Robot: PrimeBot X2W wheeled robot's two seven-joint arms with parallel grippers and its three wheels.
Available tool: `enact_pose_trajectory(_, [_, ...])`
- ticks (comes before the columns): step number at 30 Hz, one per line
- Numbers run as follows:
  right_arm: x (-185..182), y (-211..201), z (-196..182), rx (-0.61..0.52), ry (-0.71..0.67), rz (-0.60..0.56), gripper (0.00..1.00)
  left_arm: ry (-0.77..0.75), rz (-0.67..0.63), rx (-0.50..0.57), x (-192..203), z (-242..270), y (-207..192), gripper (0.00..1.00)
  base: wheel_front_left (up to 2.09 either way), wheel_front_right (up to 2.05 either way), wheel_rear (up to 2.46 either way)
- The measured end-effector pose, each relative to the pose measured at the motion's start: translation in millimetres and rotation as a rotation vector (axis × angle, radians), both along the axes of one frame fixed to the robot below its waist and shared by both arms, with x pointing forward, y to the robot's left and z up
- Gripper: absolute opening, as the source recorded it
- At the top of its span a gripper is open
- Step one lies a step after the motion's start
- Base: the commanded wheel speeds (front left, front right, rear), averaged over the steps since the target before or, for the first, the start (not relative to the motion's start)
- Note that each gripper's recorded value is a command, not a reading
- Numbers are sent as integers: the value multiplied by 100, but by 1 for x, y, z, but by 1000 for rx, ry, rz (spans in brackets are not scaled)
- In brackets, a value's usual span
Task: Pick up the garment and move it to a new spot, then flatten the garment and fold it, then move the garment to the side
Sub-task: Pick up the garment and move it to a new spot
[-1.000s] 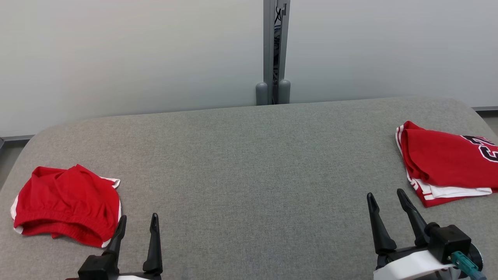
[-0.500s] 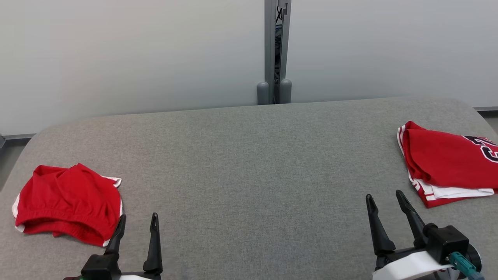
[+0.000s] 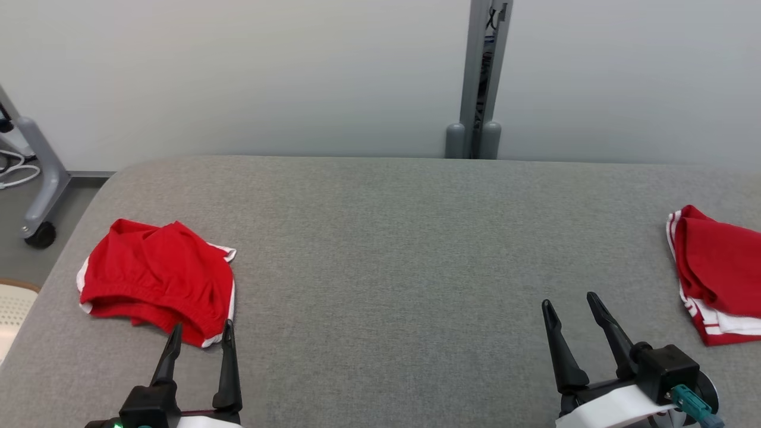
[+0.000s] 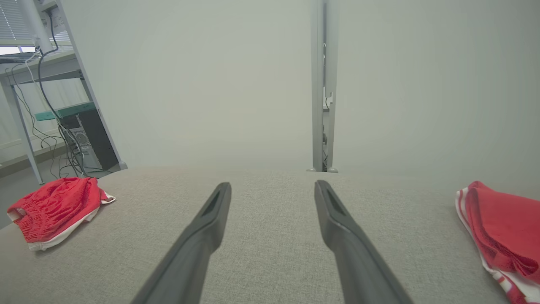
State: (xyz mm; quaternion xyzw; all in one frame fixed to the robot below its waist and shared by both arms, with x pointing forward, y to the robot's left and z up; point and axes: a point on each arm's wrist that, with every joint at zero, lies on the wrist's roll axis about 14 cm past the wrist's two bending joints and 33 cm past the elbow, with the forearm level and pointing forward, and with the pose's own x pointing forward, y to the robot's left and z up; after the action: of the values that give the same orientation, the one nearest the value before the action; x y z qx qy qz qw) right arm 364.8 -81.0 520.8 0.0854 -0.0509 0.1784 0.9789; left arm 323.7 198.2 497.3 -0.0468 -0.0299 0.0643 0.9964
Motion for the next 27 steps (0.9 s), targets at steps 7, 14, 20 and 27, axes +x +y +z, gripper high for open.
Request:
enact_pose_trajectory(7, [4,32,0,2,3,93,100,-41,109,19,-17,13,31,100,0,0,0])
enact_pose_trajectory(14, [6,59,-1,6,10,173,100,-35,201,9,-36,11,56,100,0,0,0])
enact_pose_trajectory(20, [6,79,-4,6,19,230,100,-37,268,9,-51,11,73,100,0,0,0])
enact_pose_trajectory(27, [6,91,-5,6,24,265,100,-38,318,10,-63,11,86,100,0,0,0])
